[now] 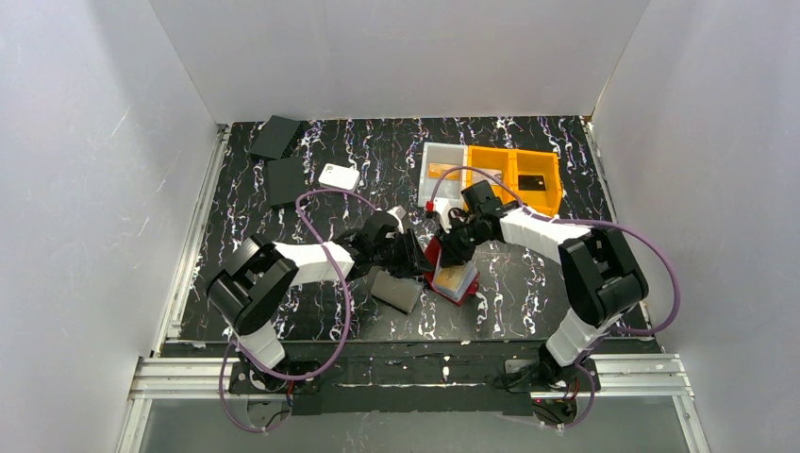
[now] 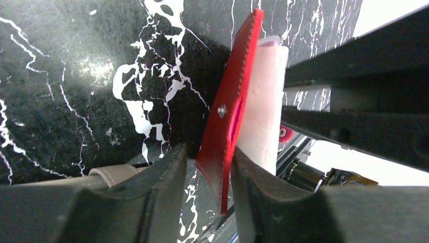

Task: Take the credit cards out of the card holder
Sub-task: Open the card holder at the center of the board.

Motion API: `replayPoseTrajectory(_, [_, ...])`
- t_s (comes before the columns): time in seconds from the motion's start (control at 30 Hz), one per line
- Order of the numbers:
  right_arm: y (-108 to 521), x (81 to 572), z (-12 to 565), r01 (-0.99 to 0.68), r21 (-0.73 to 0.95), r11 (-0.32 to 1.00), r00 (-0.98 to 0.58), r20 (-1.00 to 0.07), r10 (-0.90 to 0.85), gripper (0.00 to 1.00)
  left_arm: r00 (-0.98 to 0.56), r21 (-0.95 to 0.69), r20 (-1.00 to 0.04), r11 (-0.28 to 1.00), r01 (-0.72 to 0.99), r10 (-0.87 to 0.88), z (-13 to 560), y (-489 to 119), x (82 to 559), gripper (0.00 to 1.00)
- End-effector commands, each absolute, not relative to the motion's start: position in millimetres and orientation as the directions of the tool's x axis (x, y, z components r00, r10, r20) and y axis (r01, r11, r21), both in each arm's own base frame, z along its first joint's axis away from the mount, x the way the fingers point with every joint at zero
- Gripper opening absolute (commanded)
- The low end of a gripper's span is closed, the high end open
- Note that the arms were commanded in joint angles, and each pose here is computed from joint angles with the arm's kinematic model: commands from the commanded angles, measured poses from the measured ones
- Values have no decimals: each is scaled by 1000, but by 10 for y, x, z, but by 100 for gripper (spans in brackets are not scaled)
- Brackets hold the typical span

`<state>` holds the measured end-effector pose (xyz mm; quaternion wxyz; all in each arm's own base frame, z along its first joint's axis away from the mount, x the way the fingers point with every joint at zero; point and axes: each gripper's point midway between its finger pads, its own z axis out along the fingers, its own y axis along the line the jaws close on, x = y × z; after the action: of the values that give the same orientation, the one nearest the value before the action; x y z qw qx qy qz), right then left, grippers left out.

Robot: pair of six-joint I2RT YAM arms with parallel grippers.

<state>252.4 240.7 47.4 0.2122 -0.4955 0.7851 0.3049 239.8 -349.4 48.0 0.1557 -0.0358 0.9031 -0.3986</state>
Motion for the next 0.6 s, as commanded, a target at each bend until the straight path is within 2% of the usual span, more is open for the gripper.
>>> replayPoseTrajectory(0.0, [2465,2672,440,-887,271,374,-457,-628,-629,25,-935,-748,-293,657,94,-200,697,-3402,2401,41])
replayPoseTrajectory(0.33, [2464,2698,441,-835,374,403,-548,-631,-549,27,-910,-761,-363,628,165,-200,958,-3274,2391,75])
replayPoseTrajectory(0.57, [2505,2611,456,-825,433,363,-565,-627,-536,29,-939,-743,-324,645,177,-115,696,-3379,2393,77])
